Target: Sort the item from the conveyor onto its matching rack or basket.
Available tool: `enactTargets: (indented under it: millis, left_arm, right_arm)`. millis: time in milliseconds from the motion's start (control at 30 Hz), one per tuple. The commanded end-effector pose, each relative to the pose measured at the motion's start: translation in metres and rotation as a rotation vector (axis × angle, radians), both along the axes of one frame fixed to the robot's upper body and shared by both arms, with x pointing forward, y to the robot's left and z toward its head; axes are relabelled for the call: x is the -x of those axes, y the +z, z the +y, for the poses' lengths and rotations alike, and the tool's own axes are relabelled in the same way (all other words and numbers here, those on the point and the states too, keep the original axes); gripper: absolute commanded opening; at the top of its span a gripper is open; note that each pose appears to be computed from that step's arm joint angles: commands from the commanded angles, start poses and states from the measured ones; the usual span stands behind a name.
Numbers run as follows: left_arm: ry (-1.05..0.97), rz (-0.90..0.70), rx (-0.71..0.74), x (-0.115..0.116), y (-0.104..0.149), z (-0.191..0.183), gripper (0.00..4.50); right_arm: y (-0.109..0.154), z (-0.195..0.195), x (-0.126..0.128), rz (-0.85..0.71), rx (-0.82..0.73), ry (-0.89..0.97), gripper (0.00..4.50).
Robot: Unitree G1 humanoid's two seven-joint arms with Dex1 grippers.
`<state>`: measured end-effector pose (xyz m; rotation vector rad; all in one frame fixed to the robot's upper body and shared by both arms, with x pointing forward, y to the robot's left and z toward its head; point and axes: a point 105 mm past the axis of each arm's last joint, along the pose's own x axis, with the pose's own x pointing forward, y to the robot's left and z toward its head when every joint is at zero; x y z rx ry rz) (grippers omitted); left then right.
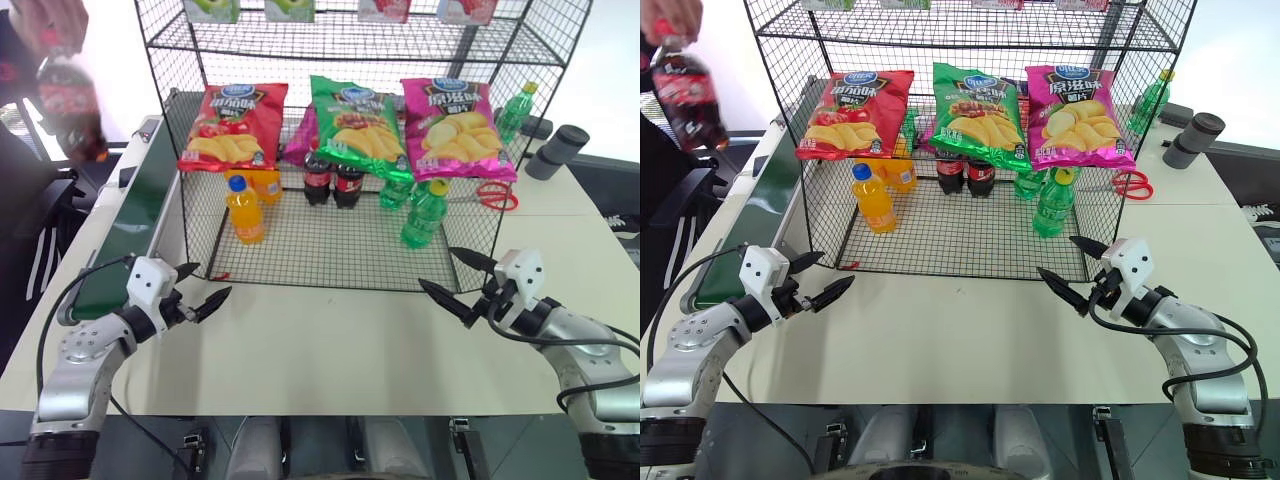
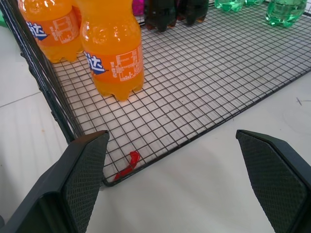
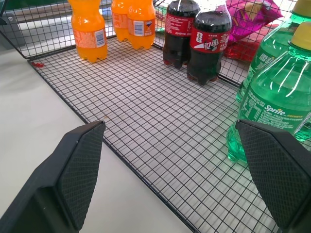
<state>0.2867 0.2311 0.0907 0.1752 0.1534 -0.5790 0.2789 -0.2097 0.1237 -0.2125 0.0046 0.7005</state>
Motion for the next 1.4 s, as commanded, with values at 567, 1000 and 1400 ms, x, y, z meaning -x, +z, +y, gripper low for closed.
enactTargets:
  millis: [567, 1000, 1400]
  left_arm:
    - [-0.006, -0.022, -0.022, 0.0, 0.015, 0.003, 4.5]
    - [0.044, -0.133, 0.09, -0.005, 0.053, 0.014, 4.5]
    - [0.485, -0.291, 0.205, -0.002, 0.07, 0.095, 4.5]
  right_arm:
    - [0.008, 0.004, -0.001, -0.038, -0.008, 0.012, 4.47]
    - [0.01, 0.01, -0.003, -0.04, -0.018, 0.036, 4.47]
    - [0.019, 0.032, -0.008, -0.054, -0.041, 0.08, 4.47]
